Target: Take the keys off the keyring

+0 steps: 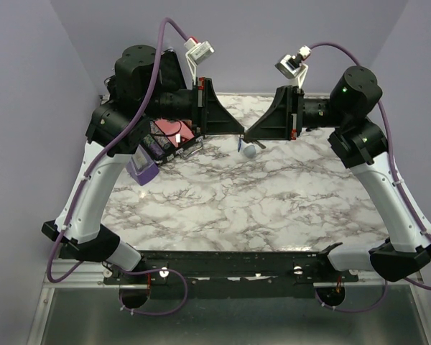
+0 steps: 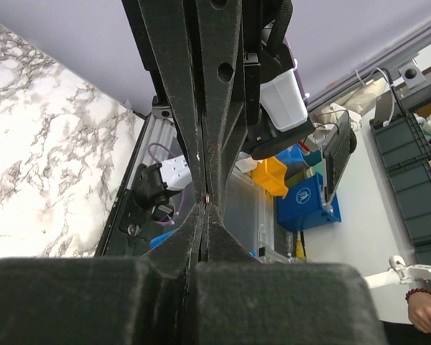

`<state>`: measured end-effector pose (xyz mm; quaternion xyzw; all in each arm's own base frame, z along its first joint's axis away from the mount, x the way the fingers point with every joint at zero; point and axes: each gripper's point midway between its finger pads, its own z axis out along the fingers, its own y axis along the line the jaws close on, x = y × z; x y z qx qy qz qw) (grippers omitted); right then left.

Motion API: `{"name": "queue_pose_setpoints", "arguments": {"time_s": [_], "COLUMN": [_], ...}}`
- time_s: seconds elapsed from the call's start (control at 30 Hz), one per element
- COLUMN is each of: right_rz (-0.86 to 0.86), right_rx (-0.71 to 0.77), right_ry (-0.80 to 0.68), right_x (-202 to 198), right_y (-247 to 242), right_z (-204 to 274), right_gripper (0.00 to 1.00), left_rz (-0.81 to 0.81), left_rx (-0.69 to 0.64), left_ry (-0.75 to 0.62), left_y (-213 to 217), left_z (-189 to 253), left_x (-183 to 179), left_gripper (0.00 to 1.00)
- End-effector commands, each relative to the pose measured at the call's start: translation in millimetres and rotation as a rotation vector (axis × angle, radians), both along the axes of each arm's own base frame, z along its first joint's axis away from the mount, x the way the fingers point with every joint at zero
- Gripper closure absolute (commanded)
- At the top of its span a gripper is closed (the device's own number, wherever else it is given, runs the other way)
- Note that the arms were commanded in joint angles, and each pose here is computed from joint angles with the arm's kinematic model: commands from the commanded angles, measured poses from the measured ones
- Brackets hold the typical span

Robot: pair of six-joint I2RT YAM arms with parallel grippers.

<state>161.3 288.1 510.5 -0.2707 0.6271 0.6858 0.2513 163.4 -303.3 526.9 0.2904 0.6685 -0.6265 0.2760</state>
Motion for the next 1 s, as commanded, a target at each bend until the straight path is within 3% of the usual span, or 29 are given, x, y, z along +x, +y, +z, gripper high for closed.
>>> {"name": "queue_pose_setpoints", "arguments": {"time_s": [0.0,0.37,0.67,0.97], "right_rz": [-0.053,-0.218,-0.268,-0.284], "right_rx": [0.024,0.118,0.199,0.254], "right_ry": [-0.033,-0.014,-0.012,-0.001], "right_x": [3,27,36,41], "right_y": [0,1,0,0], "right_z": [12,20,36,45], "right_gripper": [0.99,0.99,0.99,0.99], "left_rz": [0.002,0.188,0.357,0.424], "left_rx": [-0.023,-0.074,-0.130,-0.177], "left_ry": [-0.013,-0.005,0.059,0.070], "left_y": [0,-8,-12,-11], "left_z": [4,14,12,18], "left_x": [-7,4,18,20], "left_gripper": [1.00,1.00,1.00,1.00]}}
